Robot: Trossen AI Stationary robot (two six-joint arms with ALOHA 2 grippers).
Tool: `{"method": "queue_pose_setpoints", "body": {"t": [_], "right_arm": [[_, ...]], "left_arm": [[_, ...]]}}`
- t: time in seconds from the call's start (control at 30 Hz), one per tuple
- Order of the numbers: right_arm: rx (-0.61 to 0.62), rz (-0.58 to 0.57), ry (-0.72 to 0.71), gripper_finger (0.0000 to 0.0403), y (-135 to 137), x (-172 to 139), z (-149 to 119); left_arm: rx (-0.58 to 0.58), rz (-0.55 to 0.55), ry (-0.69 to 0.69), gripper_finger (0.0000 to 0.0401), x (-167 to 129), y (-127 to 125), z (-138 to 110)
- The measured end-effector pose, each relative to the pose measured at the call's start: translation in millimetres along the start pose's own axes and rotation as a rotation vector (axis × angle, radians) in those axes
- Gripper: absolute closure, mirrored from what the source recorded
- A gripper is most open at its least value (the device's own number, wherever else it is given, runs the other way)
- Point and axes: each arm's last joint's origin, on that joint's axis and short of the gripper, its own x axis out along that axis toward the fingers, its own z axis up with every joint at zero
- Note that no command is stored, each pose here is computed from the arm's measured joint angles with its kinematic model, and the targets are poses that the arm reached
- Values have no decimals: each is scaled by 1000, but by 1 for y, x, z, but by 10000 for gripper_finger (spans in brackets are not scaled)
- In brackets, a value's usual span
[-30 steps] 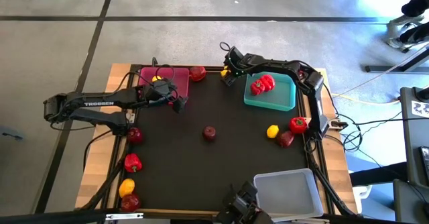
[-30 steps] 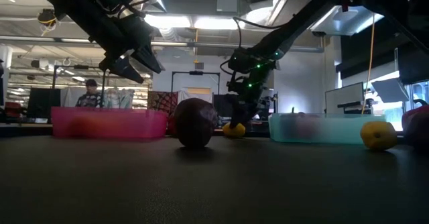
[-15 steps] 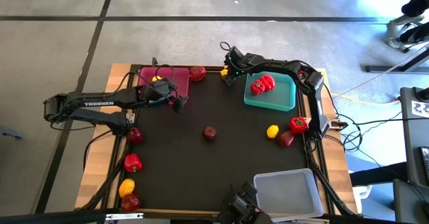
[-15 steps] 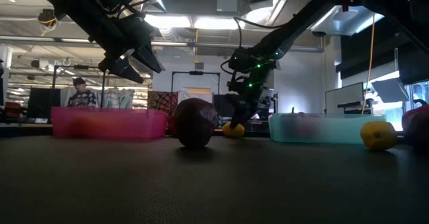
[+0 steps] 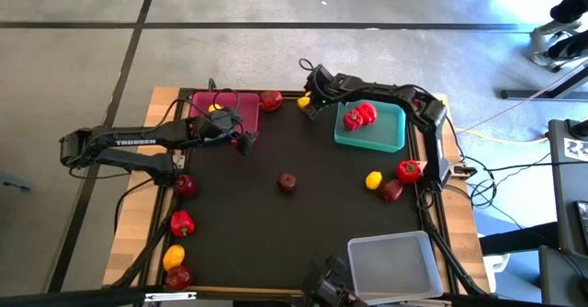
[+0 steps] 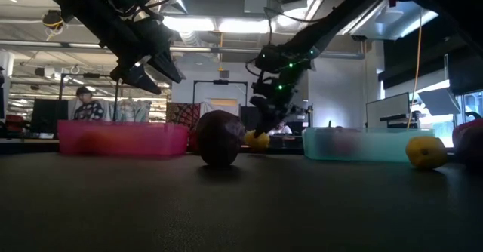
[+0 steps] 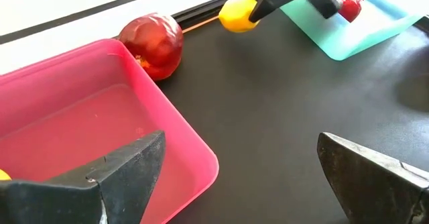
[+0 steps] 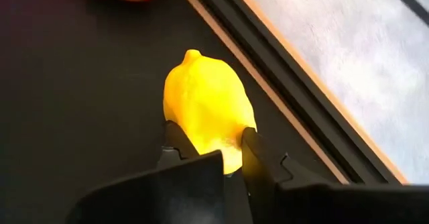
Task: Sort produce into baskets
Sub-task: Put the lemon into the pink bin
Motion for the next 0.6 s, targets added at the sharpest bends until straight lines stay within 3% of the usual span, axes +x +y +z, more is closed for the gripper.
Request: {"method": "queue_pose_setpoints", "body": {"t": [0.6], "right_arm": [[-217,153,-171,387,83,-71,14]], "left_arm": [[121,-79,6,17,-6,-17,-7]]}}
